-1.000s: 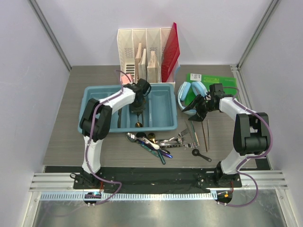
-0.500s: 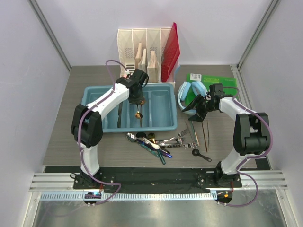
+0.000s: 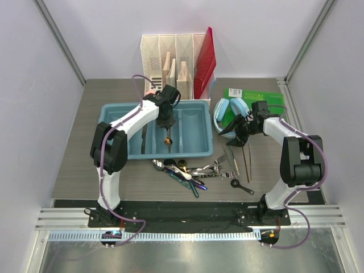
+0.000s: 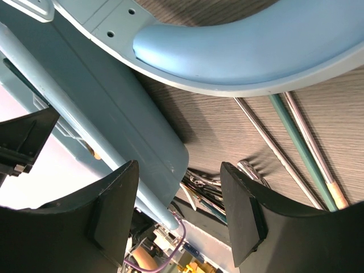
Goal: Sort the eating utensils into containers
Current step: Pick up the spoon from the storage box, then place the spoon in the storage box.
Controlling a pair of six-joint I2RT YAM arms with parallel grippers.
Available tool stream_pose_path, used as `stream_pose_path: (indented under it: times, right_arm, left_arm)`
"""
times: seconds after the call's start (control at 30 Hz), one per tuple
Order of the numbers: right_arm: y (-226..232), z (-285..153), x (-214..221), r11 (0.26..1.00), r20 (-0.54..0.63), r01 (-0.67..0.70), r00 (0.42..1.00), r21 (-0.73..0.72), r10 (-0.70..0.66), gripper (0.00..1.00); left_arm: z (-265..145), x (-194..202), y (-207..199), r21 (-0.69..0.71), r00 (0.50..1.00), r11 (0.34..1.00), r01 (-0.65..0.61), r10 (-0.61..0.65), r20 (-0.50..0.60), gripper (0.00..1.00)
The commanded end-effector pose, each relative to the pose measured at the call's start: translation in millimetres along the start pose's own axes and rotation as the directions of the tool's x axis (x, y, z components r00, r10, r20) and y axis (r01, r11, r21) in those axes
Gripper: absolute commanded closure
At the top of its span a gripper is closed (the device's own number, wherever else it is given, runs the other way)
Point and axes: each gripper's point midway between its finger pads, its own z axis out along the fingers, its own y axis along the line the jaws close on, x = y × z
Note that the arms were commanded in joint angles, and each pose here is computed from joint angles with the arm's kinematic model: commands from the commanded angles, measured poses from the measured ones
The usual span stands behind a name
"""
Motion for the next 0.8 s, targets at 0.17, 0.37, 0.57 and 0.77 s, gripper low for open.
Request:
stream_pose_path:
  times: [0.17,0.37,0.57,0.77]
  right_arm:
    - [6,-10,7,0.999,-0.002,0.025,1.000,-0.032,-0.025,0.36]
    - [6,-14,9,0.999,0.009,0.034,0.999,-0.036,-0.033,0.36]
    - [5,-14,11,0.999,0.014,0.029,0.999,-0.029,-0.028,0.36]
    - [8,-17,7,0.999,0.030,0.028,0.999,-0.031,-0.027,0.36]
  left_arm:
    - [27,1,-22,0.060,0.995,0.995,-0.075,0.078,-0.056,1.00]
    - [37,12,-18,0.039,0.995,0.998,-0.056,0.059,-0.082,1.00]
    - [20,3,-8,0.018,0.999,0.999,-0.046,0.046,-0.010,0.67]
    - [-10,-16,-4,0.043,0.994,0.998,-0.039,0.035,0.103,0.61]
